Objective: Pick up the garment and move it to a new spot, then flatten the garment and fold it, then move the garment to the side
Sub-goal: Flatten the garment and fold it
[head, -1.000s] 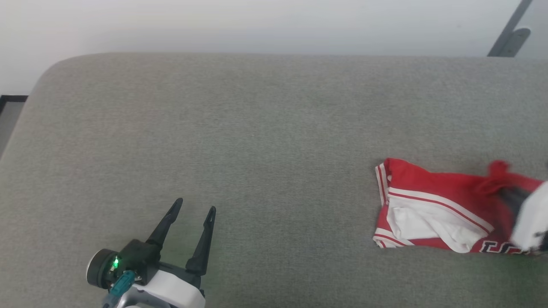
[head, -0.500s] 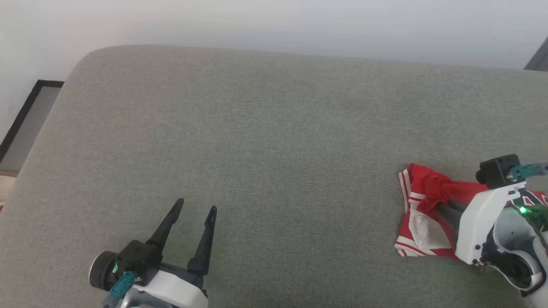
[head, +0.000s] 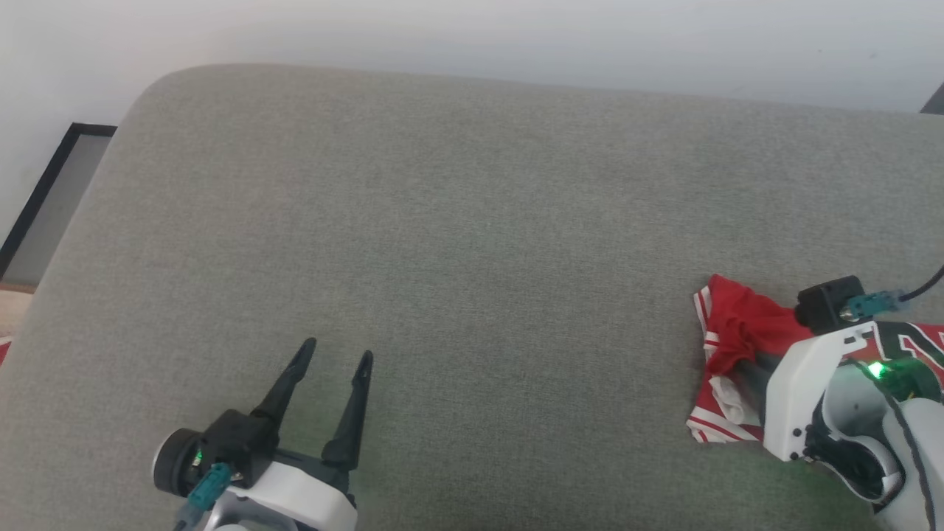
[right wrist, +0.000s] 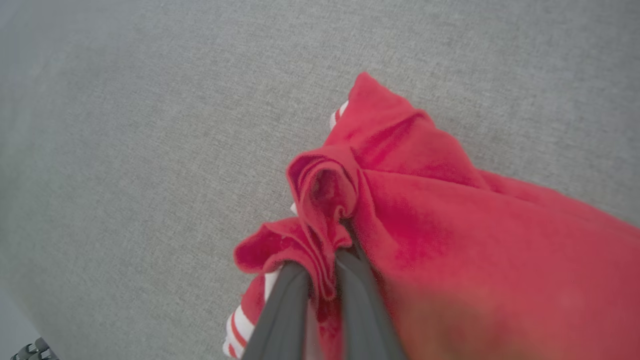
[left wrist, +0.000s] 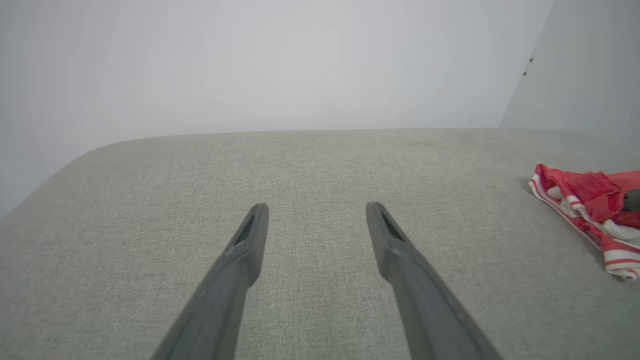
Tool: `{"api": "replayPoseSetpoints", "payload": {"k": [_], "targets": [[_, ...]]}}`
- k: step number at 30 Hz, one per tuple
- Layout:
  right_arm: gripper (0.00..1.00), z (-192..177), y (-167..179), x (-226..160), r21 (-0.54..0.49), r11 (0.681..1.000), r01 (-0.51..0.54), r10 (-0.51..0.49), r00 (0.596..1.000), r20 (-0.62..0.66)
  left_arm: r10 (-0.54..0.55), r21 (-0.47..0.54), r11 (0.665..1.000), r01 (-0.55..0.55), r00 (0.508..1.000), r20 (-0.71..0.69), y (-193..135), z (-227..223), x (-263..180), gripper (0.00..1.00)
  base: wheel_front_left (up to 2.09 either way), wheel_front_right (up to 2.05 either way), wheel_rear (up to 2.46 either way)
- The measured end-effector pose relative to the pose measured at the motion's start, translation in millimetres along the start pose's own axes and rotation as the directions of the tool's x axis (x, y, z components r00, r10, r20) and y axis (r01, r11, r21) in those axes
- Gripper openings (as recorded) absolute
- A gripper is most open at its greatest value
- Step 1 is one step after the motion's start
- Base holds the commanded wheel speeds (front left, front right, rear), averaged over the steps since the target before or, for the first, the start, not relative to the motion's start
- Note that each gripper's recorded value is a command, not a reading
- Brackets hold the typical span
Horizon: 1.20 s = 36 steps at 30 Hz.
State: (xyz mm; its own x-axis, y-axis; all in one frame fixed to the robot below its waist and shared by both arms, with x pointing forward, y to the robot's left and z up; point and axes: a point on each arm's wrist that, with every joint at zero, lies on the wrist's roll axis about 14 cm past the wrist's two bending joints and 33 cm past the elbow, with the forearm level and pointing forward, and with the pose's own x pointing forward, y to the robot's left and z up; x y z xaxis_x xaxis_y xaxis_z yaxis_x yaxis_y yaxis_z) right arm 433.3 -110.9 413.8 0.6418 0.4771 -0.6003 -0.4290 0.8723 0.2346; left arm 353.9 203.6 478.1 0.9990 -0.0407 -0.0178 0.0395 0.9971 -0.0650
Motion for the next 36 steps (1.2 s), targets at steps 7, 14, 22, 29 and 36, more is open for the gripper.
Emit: {"api": "replayPoseSetpoints", "payload": {"k": [7, 14, 22, 29, 36], "targets": [[1.0, 9, -1, -8, -0.01, 1.0, 0.016, -0.016, 0.998, 0.056, -0.007, 0.004, 1.0, 0.007, 1.0, -0.001, 0, 0, 3, 1.0, 0.0, 0.0, 0.0], [1.0, 32, -18, -32, 0.012, 0.998, 0.065, -0.066, 0.982, 0.175, -0.048, 0.003, 0.999, 0.048, 0.999, -0.017, -11, -6, 8, 1.0, 0.0, 0.0, 0.0], [1.0, 52, -46, -71, 0.068, 0.989, 0.13, -0.145, 0.931, 0.336, -0.085, -0.005, 0.996, 0.085, 0.996, -0.013, -23, -6, 10, 1.0, 0.0, 0.0, 0.0], [1.0, 58, -64, -108, 0.065, 0.976, 0.206, -0.21, 0.831, 0.515, -0.096, -0.011, 0.995, 0.096, 0.995, -0.002, -29, -3, 3, 1.0, 0.0, 0.0, 0.0], [1.0, 53, -56, -128, 0.07, 0.972, 0.224, -0.217, 0.743, 0.633, -0.048, -0.033, 0.998, 0.049, 0.998, 0.036, -17, 7, -7, 1.0, 0.0, 0.0, 0.0]]}}
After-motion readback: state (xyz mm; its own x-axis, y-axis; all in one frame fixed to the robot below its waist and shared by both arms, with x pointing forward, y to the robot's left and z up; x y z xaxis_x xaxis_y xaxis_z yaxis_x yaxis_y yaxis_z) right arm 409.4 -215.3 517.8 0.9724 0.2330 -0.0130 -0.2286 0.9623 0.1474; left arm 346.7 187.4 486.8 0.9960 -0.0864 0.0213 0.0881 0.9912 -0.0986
